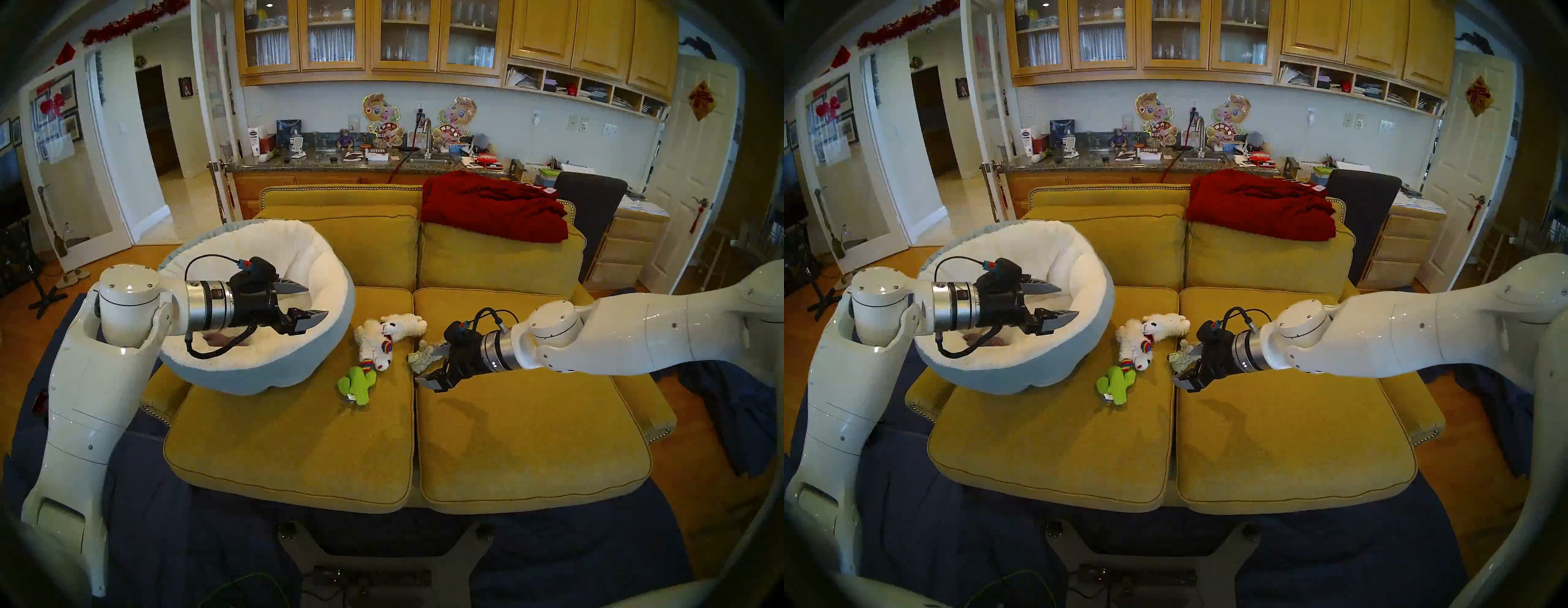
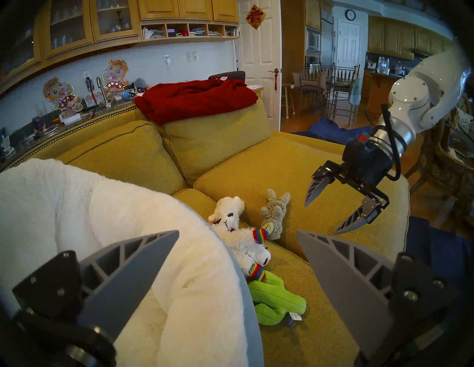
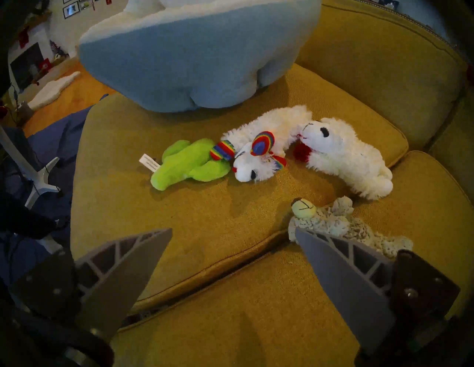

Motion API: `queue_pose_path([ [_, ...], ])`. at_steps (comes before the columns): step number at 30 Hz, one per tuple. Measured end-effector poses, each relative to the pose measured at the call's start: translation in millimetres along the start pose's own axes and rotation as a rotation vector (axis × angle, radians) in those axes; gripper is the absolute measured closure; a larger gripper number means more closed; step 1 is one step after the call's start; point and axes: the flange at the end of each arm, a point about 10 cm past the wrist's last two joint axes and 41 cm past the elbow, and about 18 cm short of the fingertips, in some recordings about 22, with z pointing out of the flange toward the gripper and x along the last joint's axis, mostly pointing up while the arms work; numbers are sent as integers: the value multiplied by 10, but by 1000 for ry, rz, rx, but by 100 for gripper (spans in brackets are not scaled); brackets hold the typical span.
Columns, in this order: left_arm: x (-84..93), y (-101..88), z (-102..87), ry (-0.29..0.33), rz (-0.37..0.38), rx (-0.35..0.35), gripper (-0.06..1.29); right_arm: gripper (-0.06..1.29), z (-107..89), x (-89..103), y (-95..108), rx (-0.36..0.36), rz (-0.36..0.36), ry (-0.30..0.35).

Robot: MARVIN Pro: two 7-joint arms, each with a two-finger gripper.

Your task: Put toys into dog bed

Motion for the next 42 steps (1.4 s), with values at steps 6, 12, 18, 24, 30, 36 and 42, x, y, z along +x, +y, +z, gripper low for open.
queue_pose_path([
  [6, 0, 0, 0, 0, 0, 0, 0, -2, 97, 33, 133, -22, -13, -6],
  [12, 0, 0, 0, 0, 0, 0, 0, -2, 121, 111, 282, -48, -25, -5],
  [18, 0, -1, 0, 0, 0, 1, 0, -2, 138, 143, 439, -71, -27, -12],
  [24, 0, -1, -1, 0, 0, 1, 0, -2, 167, 104, 577, -88, -8, -38],
  [30, 0, -1, -1, 0, 1, 1, 0, -2, 208, 5, 698, -96, 22, -81],
  [36, 0, -1, -1, 0, 1, 1, 0, -2, 283, -80, 731, -86, 39, -110],
  [42, 0, -1, -1, 0, 1, 1, 0, -2, 401, -131, 677, -60, 36, -122],
])
